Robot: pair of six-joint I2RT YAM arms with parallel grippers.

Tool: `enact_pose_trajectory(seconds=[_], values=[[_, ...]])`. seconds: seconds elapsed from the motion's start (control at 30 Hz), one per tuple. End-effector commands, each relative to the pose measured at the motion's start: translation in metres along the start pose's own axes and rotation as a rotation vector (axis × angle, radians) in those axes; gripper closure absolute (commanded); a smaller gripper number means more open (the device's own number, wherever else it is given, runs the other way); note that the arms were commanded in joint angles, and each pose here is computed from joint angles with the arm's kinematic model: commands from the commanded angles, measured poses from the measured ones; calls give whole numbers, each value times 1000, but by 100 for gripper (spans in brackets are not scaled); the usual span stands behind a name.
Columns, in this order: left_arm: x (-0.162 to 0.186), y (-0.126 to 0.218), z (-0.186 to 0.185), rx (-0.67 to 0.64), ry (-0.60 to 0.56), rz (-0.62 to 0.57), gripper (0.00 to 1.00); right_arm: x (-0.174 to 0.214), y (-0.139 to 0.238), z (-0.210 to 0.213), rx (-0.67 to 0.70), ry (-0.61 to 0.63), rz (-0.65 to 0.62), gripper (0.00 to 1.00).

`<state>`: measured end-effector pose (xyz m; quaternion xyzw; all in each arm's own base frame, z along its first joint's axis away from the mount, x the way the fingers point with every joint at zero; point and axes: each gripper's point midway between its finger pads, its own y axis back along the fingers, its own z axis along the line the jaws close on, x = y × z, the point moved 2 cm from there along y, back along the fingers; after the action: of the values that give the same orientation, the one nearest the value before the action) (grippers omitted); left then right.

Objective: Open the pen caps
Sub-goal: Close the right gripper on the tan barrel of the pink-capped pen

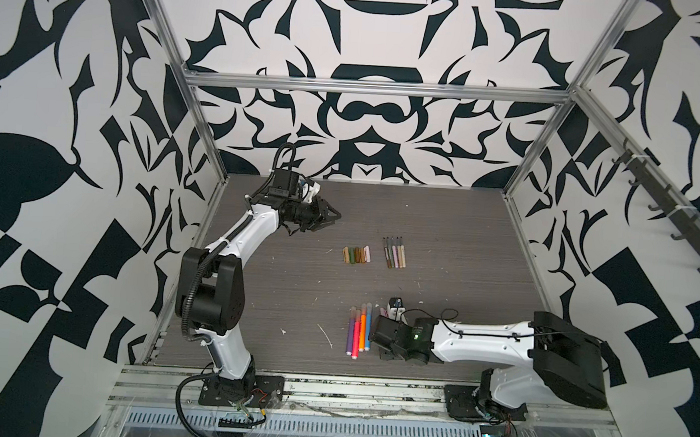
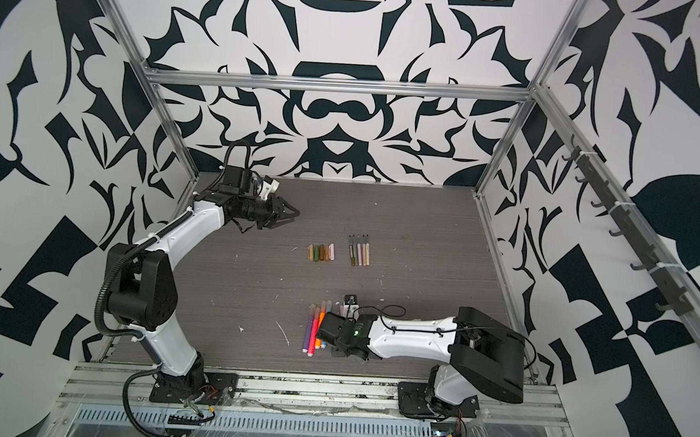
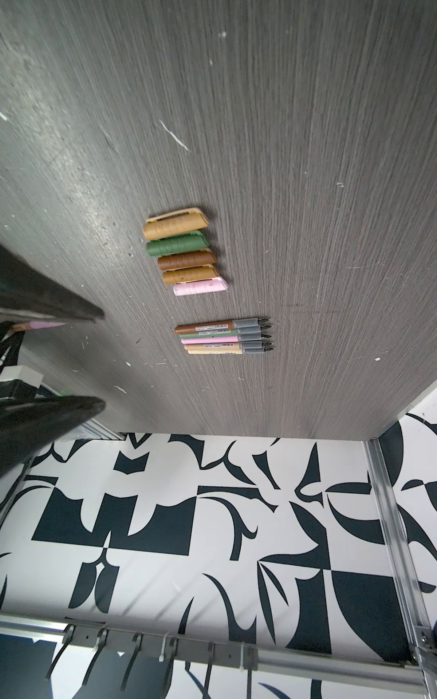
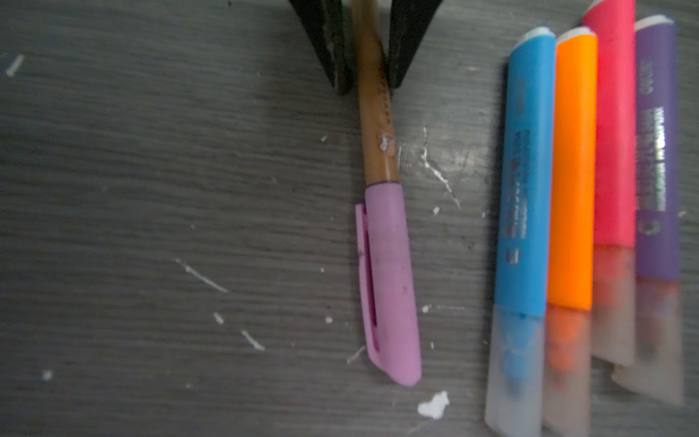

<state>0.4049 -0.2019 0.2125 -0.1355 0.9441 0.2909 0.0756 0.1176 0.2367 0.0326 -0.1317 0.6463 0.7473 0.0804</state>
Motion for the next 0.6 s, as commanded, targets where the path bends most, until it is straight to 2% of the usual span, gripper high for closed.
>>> enact_pose_trajectory(seconds=[0.0,0.27,0.33,0.37,0.4,0.57], values=[[3,0,5,-10,0,7,64,14,3,-14,45,-4,19,76],[2,-2,11,-30,3,4,64,27,7,-25,49,-5,1,77],[2,-1,12,-39,-8,-5,64,29,6,-23,19,-8,4,84],[1,1,12,-45,-21,-19,64,29,5,-18,-16,-2,4,94],[1,4,10,-47,-45,-48,64,27,6,-14,-46,9,-5,100],[4,14,-4,-85,-168,-151,64,9,27,-16,-87,16,-77,100]])
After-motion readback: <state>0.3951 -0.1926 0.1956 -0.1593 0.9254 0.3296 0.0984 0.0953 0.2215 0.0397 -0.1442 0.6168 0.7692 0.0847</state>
